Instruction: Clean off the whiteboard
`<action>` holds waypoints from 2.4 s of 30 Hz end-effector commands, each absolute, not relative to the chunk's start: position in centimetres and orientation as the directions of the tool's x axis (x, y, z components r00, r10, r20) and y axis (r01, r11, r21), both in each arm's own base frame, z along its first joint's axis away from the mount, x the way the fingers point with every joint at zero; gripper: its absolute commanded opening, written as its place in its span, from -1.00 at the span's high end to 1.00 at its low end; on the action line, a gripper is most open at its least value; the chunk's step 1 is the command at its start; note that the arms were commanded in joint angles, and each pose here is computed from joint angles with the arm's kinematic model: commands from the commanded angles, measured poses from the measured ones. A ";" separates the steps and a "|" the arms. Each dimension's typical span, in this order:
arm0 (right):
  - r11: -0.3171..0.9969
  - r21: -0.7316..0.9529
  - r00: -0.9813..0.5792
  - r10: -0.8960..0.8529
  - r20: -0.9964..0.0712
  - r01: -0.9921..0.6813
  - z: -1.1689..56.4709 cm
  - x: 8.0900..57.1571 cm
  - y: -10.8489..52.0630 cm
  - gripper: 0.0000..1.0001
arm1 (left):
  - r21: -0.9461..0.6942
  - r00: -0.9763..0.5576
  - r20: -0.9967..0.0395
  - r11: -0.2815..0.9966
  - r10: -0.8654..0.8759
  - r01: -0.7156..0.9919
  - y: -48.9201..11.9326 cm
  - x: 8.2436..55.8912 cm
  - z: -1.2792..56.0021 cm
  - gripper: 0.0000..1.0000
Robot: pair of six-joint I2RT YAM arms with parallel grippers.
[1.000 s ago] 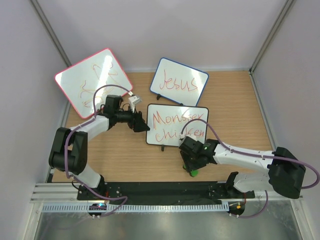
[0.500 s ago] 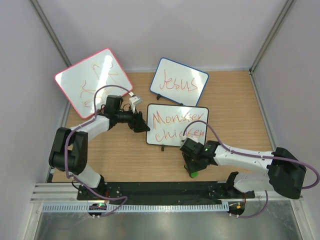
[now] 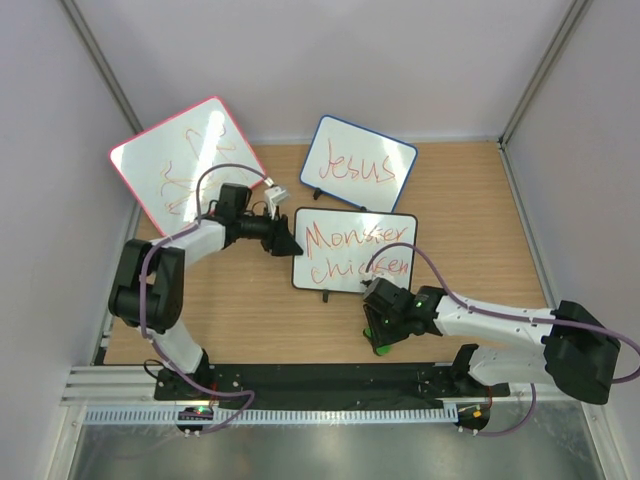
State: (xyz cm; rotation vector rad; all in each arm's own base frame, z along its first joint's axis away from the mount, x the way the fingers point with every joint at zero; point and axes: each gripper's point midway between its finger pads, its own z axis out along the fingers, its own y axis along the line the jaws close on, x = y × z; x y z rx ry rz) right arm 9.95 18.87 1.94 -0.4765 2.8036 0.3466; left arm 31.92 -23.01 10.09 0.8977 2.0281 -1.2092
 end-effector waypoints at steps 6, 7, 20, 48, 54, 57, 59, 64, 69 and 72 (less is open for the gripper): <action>0.904 0.204 -0.892 -0.292 -0.346 -0.375 1.6 10.4 19.6 0.47 | -0.515 -0.581 -0.770 0.281 0.264 0.810 -23.8 31.8 11.0 0.13; 0.904 0.207 -0.890 -0.288 -0.353 -0.374 1.7 10.5 19.6 0.50 | -0.523 -0.590 -0.761 0.281 0.270 0.804 -23.9 31.6 11.0 0.26; 0.887 0.143 -0.829 -0.339 -0.445 -0.439 5.2 11.9 21.2 0.98 | -0.485 -0.573 -0.734 0.309 0.365 0.818 -23.1 31.3 10.1 1.00; 0.863 -0.332 -0.358 -0.469 -0.807 -0.381 15.8 34.1 33.4 0.98 | -0.467 -0.569 -0.729 0.332 0.380 0.820 -23.2 31.5 9.9 0.99; 0.870 -0.240 -0.353 -0.407 -0.843 -0.430 14.3 32.6 36.3 0.98 | -0.443 -0.549 -0.747 0.334 0.376 0.832 -23.1 31.6 10.1 0.99; 0.887 -0.257 -0.345 -0.397 -0.851 -0.384 14.6 33.0 35.1 0.98 | -0.439 -0.546 -0.749 0.336 0.376 0.834 -23.0 31.6 10.2 0.99; 0.897 -0.279 -0.365 -0.401 -0.840 -0.343 14.4 33.2 33.6 0.98 | -0.438 -0.547 -0.748 0.340 0.376 0.832 -23.0 31.6 10.2 0.99; 0.951 -0.269 -0.394 -0.307 -0.866 -0.150 16.1 34.7 26.0 0.98 | -0.434 -0.547 -0.745 0.345 0.381 0.832 -22.9 31.7 9.9 0.99; 0.956 -0.250 -0.407 -0.291 -0.866 -0.150 15.5 33.9 25.1 0.98 | -0.431 -0.544 -0.749 0.345 0.380 0.834 -23.0 31.9 10.1 0.99; 0.939 -0.261 -0.395 -0.332 -0.856 -0.223 14.0 33.1 28.3 0.98 | -0.433 -0.550 -0.744 0.353 0.380 0.829 -22.9 32.0 9.9 1.00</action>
